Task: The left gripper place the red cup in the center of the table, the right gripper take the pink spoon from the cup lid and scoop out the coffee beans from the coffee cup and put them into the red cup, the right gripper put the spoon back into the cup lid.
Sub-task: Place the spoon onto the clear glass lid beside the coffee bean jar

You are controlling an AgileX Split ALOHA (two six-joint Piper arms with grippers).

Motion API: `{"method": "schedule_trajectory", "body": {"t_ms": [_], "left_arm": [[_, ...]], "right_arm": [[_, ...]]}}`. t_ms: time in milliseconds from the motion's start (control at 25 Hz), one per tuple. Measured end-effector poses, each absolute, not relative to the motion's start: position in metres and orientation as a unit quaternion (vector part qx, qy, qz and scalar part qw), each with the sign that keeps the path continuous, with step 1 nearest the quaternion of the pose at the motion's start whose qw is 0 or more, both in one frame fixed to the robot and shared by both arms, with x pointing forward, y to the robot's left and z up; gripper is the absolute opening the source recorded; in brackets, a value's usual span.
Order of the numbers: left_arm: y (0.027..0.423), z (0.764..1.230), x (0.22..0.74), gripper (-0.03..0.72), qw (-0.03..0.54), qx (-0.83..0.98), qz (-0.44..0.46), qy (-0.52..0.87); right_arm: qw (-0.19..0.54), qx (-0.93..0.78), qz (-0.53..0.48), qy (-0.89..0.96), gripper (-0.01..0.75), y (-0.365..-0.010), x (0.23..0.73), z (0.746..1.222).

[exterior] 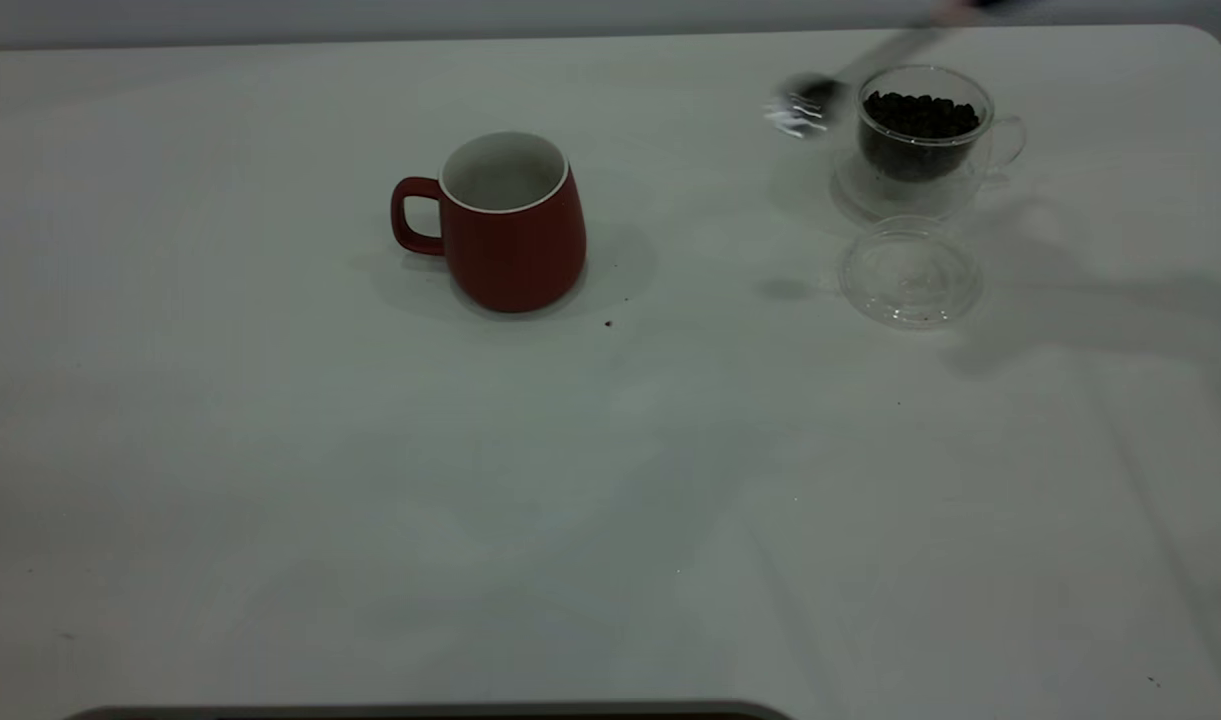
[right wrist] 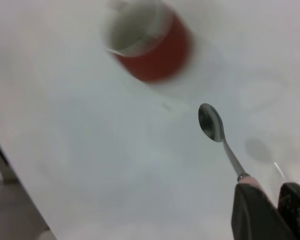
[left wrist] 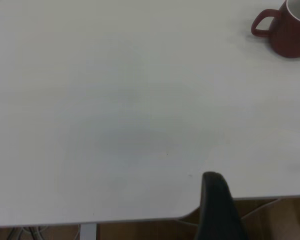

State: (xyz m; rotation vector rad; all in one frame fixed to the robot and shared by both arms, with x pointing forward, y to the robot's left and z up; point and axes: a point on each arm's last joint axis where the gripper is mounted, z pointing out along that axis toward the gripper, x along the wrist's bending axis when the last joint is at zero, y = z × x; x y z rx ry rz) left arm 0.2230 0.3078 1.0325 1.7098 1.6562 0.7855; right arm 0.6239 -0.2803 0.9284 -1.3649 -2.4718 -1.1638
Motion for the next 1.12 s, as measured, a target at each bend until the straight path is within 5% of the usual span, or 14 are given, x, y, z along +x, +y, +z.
{"method": "schedule_trajectory", "body": {"t_ms": [280,1120], "left_arm": [[0.308,1.033,0.223,0.495,0.312,0.648,0.298,0.628],[0.308,1.033,0.223,0.495,0.312,0.648,0.298,0.628]], "right_arm": [[0.073,-0.595,-0.332,-0.729,0.099,-0.347,0.617,0.859],[0.105,-0.642,-0.370,-0.663,0.099,-0.343,0.619,0.788]]}}
